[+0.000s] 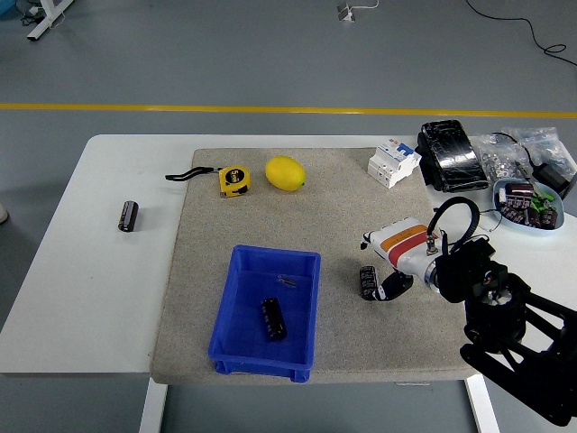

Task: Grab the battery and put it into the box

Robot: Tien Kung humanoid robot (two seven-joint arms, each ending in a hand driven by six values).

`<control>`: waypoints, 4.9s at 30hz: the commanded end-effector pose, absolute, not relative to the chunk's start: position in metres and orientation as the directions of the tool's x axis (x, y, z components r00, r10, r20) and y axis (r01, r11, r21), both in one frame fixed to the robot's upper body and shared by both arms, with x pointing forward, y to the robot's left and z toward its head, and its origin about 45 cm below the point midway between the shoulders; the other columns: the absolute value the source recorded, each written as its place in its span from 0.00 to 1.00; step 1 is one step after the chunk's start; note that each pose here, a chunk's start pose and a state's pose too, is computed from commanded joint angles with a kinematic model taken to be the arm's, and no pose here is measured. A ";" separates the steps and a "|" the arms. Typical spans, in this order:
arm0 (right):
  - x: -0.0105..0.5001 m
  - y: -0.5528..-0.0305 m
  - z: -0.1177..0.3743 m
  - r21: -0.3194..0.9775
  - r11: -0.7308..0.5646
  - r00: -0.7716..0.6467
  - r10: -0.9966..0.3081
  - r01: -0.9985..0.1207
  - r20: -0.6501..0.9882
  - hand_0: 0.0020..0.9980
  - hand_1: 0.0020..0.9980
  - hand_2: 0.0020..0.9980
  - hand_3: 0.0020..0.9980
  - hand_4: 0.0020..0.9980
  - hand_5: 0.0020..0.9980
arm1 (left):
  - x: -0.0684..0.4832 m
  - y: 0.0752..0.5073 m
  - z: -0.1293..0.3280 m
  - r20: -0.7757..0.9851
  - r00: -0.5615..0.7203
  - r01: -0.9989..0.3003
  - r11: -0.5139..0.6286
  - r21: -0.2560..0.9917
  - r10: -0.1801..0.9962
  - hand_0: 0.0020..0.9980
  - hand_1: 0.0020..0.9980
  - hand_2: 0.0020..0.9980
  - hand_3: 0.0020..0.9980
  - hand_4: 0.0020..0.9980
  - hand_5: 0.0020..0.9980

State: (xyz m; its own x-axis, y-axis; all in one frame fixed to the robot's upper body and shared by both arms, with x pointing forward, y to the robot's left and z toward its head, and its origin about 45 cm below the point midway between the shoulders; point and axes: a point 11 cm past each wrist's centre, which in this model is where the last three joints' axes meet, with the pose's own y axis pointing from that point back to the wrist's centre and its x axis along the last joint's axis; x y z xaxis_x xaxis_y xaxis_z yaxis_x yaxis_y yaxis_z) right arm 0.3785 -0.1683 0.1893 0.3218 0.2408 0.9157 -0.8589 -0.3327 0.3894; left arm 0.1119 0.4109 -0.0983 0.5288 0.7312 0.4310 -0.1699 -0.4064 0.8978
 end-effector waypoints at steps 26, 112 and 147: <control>0.377 -0.171 0.170 0.409 -0.320 0.358 0.208 -0.855 0.910 0.10 0.11 0.21 0.59 1.00 0.43 | 0.112 0.411 -0.098 0.428 0.534 -0.168 -0.405 0.899 0.729 0.70 0.67 0.73 0.63 0.65 0.66; 0.308 -0.070 0.232 0.190 -0.670 0.179 0.086 -0.717 0.980 0.13 0.12 0.24 0.77 1.00 0.43 | 0.116 0.415 -0.096 0.437 0.540 -0.176 -0.411 0.894 0.719 0.70 0.66 0.72 0.63 0.65 0.66; 0.394 -0.192 0.261 0.018 -0.321 0.096 -0.230 -0.947 0.968 0.22 0.28 0.45 0.89 1.00 0.62 | 0.110 0.409 -0.099 0.423 0.542 -0.170 -0.398 0.901 0.726 0.70 0.67 0.72 0.63 0.65 0.66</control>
